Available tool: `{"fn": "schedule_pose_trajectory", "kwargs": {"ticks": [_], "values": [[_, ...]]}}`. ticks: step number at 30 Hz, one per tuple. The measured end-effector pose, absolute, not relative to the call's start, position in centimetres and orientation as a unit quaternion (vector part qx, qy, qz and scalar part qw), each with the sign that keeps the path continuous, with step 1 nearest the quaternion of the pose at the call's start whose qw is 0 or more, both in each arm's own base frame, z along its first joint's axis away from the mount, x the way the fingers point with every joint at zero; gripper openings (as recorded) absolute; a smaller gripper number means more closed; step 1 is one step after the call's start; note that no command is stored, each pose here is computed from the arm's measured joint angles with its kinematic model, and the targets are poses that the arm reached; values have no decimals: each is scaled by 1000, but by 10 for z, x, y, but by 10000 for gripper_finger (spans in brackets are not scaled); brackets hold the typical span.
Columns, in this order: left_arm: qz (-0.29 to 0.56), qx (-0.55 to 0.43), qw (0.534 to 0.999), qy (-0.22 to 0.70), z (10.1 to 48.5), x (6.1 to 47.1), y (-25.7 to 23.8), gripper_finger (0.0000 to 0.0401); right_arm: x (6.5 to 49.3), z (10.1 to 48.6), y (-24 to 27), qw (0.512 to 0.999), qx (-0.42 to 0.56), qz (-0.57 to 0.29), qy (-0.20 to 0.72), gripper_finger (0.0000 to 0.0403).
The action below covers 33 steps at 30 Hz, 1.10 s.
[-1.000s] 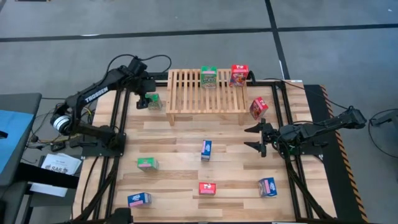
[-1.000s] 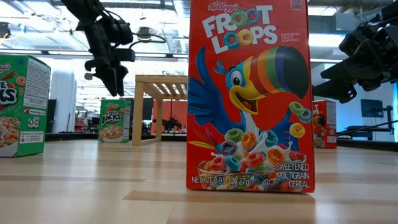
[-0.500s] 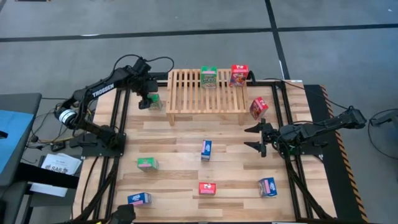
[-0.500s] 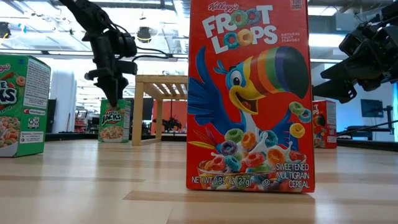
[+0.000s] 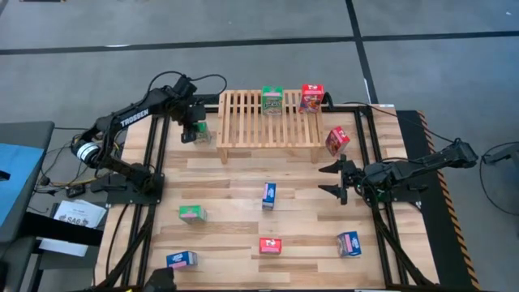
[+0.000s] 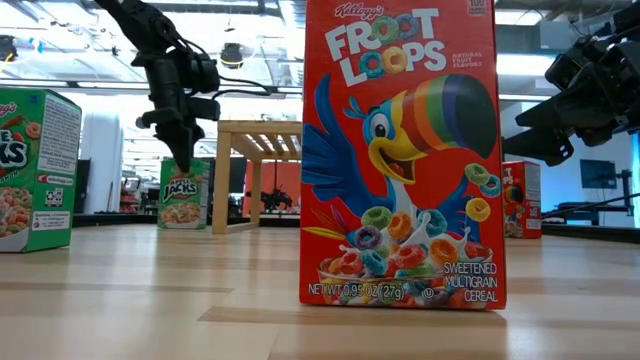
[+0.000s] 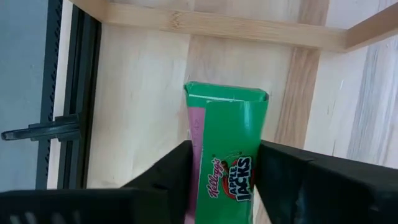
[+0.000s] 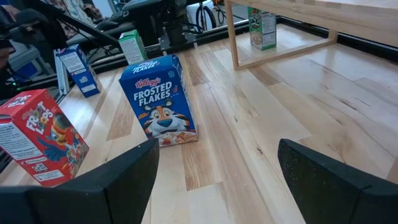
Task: Stack cereal on shelf
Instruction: Put the top green cereal box on the shelf aligned with the other green cereal box
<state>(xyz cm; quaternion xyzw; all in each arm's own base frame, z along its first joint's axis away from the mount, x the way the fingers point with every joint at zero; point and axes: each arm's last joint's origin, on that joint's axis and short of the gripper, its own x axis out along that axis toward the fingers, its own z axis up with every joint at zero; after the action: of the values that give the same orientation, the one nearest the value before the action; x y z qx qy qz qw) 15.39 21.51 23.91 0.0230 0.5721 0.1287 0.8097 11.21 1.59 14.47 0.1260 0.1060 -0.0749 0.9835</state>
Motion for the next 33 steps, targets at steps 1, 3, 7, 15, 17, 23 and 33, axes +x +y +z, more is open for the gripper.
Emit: {"fn": "schedule_pose_trajectory", "kwargs": {"ticks": [1,3,7,15,17,23,33], "values": [[131,20,810,572,239,154,215,124,112,145,16,983,126,-75,106,354],[133,12,810,572,240,153,214,113,112,145,16,984,126,-75,106,354],[141,6,812,566,248,150,207,113,112,145,16,984,126,-75,106,354],[197,-9,831,521,285,131,178,131,112,145,16,984,125,-75,106,354],[210,-8,838,504,299,126,167,132,112,145,16,984,125,-75,106,354],[250,17,873,418,354,113,133,133,112,145,16,984,125,-75,106,354],[247,78,916,306,429,123,101,133,112,145,16,984,125,-75,106,354]]}}
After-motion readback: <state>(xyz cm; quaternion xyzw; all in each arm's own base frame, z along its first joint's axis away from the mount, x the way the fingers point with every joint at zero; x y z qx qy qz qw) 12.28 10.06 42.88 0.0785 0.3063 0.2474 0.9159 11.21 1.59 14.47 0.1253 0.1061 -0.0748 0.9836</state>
